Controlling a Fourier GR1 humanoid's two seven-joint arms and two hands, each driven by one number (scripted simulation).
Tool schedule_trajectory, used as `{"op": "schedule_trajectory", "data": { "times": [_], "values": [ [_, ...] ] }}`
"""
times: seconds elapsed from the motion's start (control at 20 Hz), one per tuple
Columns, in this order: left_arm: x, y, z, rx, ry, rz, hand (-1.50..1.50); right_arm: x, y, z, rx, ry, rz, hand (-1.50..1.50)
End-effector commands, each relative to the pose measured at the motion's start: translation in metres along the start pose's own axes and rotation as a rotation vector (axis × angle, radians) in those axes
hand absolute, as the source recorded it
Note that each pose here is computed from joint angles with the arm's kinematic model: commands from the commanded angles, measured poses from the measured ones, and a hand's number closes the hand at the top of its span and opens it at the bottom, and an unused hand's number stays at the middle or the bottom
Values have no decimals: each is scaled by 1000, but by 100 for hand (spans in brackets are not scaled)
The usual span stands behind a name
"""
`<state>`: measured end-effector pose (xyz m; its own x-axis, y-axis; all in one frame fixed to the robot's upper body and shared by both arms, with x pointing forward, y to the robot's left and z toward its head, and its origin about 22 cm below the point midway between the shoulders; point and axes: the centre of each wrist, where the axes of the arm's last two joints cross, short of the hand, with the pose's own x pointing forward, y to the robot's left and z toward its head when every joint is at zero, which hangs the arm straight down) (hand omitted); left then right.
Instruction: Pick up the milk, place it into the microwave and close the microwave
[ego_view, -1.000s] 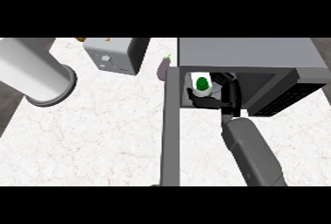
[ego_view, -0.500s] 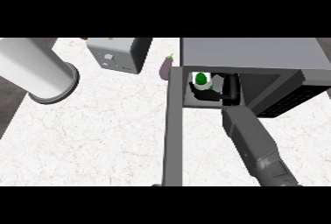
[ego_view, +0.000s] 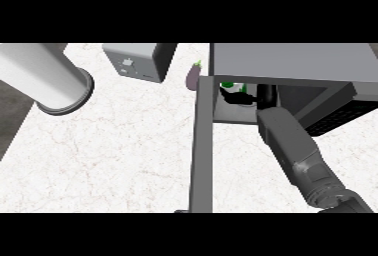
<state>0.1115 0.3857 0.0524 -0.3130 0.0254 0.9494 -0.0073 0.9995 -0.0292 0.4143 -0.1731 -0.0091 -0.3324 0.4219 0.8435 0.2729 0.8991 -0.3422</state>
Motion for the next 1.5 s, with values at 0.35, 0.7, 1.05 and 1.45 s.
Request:
{"op": "schedule_trajectory", "data": {
  "times": [0.35, 0.7, 1.05, 1.45],
  "values": [
    [-17, -1, -1, -21, -10, -5, -150, -2, -10, -9, -114, -16, 314, 150],
    [-9, 4, -17, -52, -15, -15, -150, 10, -28, -36, -224, 42, 292, 150],
    [-18, -3, -19, -67, -5, 8, -150, -23, -63, -17, -211, 78, 370, 150],
    [-28, 1, -30, -65, 26, 20, -150, -23, -65, -18, -210, 108, 436, 150]
  ]
}}
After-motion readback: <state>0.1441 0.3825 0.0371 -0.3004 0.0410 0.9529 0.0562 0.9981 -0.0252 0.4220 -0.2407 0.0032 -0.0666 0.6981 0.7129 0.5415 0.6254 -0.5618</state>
